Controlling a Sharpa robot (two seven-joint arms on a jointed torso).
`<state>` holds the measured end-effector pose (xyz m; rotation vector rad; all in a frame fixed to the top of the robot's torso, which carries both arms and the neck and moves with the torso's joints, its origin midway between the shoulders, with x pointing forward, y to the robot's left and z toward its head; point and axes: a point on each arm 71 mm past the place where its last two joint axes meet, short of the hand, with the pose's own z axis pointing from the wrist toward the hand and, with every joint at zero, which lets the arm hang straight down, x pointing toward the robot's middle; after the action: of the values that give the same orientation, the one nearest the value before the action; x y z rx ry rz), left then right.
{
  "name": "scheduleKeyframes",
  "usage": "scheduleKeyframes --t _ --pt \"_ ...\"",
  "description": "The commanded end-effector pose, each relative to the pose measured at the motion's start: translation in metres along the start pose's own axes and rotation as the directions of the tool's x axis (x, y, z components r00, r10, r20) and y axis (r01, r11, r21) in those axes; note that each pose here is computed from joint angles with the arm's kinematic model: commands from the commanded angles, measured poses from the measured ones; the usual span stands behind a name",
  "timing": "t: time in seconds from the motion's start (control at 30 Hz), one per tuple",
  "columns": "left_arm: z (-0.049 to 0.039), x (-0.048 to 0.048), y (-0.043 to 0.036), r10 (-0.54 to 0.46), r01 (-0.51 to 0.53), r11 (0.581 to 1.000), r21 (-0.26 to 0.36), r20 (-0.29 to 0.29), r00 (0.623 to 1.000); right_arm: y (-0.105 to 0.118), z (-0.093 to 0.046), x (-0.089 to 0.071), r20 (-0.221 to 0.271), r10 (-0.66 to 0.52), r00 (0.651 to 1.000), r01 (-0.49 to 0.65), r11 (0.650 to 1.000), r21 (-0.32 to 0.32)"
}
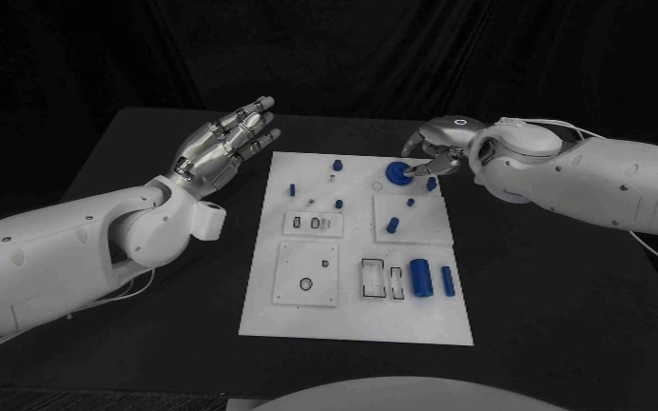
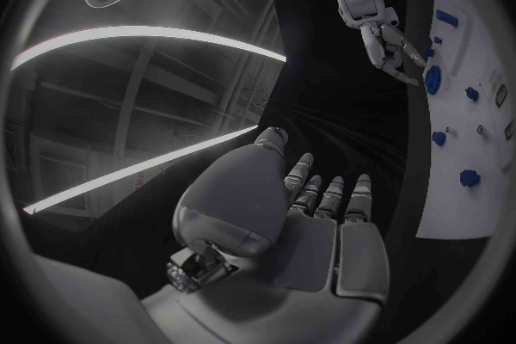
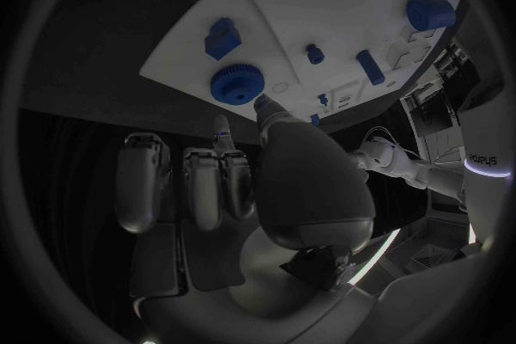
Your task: Assemble the parts on the task board
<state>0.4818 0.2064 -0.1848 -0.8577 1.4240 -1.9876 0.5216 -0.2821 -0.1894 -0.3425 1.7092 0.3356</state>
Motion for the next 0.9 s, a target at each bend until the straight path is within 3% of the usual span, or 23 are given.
scheduleKeyframes --t 0.03,0.9 --pt "0.0004 0.0018 -0.0021 -0.011 0.012 0.999 0.037 -0.014 1.0 -0.001 0.0 0.003 -0.009 0.0 1.0 0.0 1.0 0.019" --pt "0.0005 0.0019 -0.0006 -0.019 0.019 0.999 0.029 -0.022 1.0 0.003 0.009 0.014 -0.04 -0.001 0.999 0.002 1.0 0.024"
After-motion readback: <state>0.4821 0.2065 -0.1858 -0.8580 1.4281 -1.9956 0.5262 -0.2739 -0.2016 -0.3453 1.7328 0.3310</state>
